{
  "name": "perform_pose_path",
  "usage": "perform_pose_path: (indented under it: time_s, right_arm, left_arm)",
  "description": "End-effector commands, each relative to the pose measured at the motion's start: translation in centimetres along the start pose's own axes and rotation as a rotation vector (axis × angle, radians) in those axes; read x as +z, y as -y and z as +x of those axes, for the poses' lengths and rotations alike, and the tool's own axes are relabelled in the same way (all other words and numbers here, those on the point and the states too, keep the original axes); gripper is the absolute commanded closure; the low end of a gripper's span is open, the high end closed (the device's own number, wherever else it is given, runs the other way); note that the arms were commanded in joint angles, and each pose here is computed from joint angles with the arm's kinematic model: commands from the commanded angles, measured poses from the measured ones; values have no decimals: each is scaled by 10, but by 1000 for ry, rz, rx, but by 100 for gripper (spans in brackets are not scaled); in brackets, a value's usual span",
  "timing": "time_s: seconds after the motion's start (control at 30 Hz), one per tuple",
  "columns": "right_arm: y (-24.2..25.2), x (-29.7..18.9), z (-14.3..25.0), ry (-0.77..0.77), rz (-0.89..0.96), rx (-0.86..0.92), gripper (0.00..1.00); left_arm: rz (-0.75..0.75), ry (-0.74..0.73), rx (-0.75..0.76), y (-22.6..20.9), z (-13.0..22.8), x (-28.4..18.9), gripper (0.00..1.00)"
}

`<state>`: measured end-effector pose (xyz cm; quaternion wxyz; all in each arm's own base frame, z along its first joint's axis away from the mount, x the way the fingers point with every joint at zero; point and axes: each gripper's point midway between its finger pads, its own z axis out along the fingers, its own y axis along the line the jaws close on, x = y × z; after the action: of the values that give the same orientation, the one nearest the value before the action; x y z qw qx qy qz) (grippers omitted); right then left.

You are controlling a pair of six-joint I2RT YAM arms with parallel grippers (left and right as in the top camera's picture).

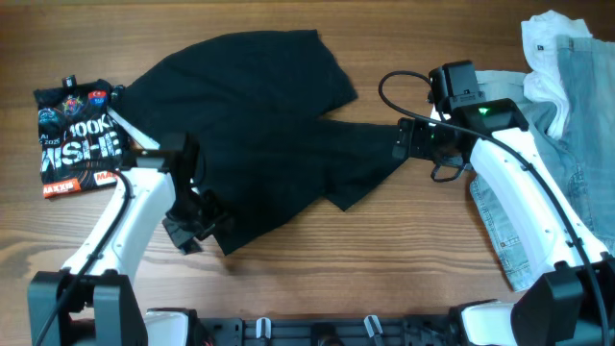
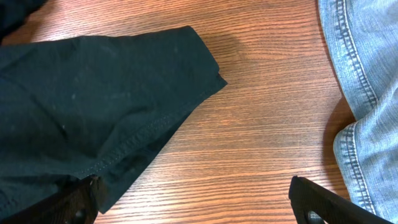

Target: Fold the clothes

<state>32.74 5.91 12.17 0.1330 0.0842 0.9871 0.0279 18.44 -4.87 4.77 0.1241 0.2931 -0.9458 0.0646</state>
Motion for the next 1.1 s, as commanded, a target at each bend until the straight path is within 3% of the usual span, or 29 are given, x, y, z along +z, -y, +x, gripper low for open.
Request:
perform_pose_path:
  time_s: [0.0,0.03,0.1,0.17,0.2,0.27,0.3,0.47,0.67,0.73,0.77,0.9,1.07]
  right_arm:
    - [-3,-7,-2,13,-24,18,0]
    - [-3,-7,-2,14,-24,18,0]
    - [-3,-7,-2,14,-24,18,0]
    - [-3,-7,-2,14,-25,18,0]
    - [-3,-7,-2,14,-25,18,0]
    - [-3,-7,-2,12,-24,18,0]
    - [-2,-7,-1,10,-23,17,0]
    - [-2,-7,-2,12,-20,16,0]
    - [-2,-7,-2,12,-20,15,0]
    - [-2,-7,-2,12,-20,15,0]
    - [-2,-7,-2,12,-20,15,1]
    - [-2,-7,-2,13,-20,15,0]
    - [-2,-7,-2,14,-20,14,0]
  left_arm:
    - [32,-48,-78,5,14,25,43]
    - [99,-102,-59,16,26,33,31]
    - [167,-158,-35,29,39,39,28]
    - [138,-122,-43,25,35,46,28]
    - [130,-94,-39,24,29,47,32]
    - [87,-10,-33,18,13,49,58]
    - [69,12,-45,15,9,49,60]
    - [59,-16,-180,12,15,49,41]
    - [63,-45,-321,14,20,49,32]
    - [79,-91,-415,19,29,50,34]
    - [83,-85,-456,22,28,51,22]
    - [134,-41,-495,40,21,53,23]
    - [61,101,-576,35,16,59,26]
